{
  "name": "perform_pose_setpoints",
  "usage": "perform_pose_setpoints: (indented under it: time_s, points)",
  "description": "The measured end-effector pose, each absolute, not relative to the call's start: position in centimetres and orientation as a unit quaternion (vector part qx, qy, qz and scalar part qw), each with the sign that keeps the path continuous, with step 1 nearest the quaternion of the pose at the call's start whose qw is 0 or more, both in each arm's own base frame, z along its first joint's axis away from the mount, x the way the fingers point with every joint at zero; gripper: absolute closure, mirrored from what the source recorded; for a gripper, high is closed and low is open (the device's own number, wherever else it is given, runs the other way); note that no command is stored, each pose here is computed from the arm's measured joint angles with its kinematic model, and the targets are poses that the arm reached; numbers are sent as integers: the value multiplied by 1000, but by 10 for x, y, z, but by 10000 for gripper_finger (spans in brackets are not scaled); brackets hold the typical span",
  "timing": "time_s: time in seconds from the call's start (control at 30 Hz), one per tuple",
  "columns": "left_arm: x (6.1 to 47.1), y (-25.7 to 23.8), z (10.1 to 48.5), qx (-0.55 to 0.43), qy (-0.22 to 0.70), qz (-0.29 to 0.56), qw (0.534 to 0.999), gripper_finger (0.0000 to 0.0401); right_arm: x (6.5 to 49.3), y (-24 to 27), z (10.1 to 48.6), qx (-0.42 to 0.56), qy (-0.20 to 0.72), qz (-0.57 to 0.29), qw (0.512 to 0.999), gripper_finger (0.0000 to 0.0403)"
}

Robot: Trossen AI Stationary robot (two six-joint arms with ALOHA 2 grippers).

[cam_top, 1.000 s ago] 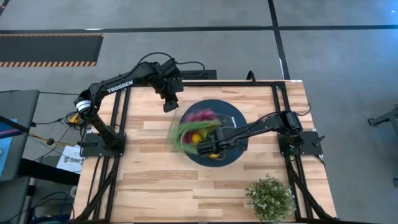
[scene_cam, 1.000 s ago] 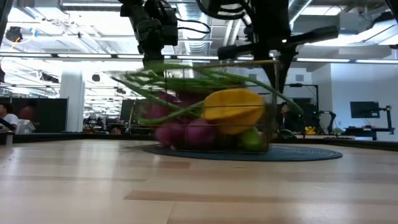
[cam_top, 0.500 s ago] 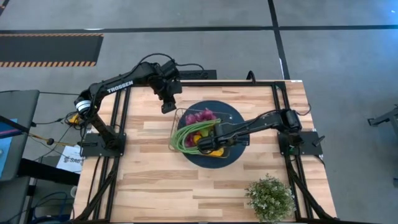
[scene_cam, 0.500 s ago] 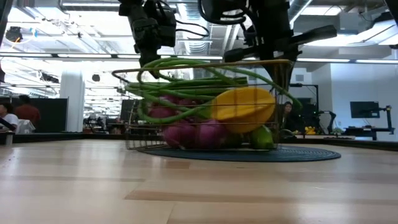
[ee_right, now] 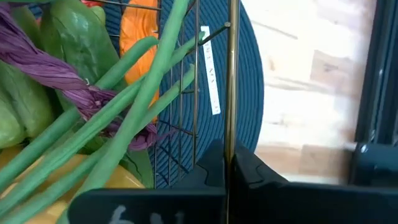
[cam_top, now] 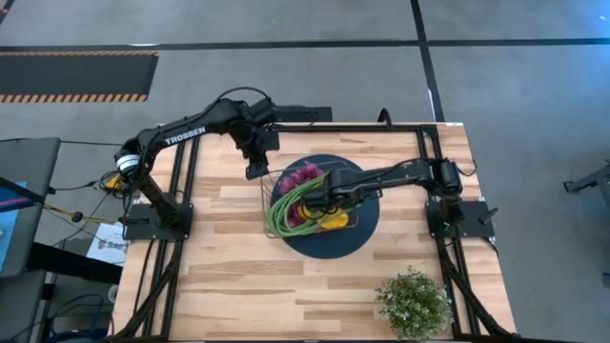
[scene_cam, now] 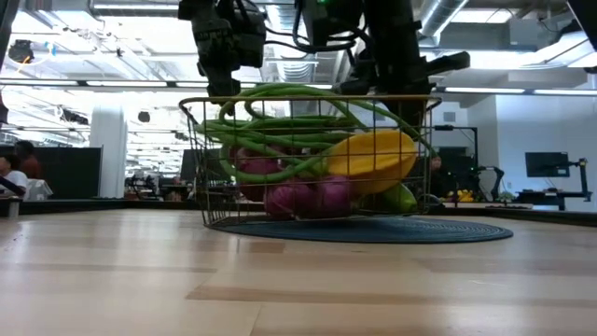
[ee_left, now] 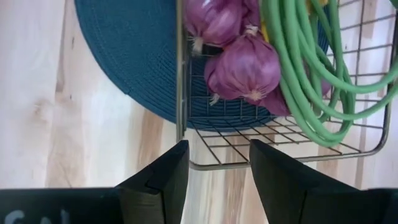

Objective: Build produce basket
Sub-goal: Return to Home Position

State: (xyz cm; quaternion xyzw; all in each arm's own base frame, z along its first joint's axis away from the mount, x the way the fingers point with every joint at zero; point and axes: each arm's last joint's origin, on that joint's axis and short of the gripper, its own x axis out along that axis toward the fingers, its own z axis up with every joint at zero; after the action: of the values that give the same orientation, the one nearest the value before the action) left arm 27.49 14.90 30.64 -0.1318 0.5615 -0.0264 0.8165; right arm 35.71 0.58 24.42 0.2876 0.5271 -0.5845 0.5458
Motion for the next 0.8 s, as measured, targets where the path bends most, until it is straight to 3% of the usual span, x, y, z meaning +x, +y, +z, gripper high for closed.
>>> perform_pose_setpoints:
  time_s: [0.4, 0.8]
  points:
    - [281, 136, 306, -121, 568, -45, 813, 246, 357, -3, 244, 264, 551, -565, 555, 382]
    - [281, 137, 306, -112, 572, -33, 812, 246, 356, -4, 245, 279, 587, -531, 543, 285]
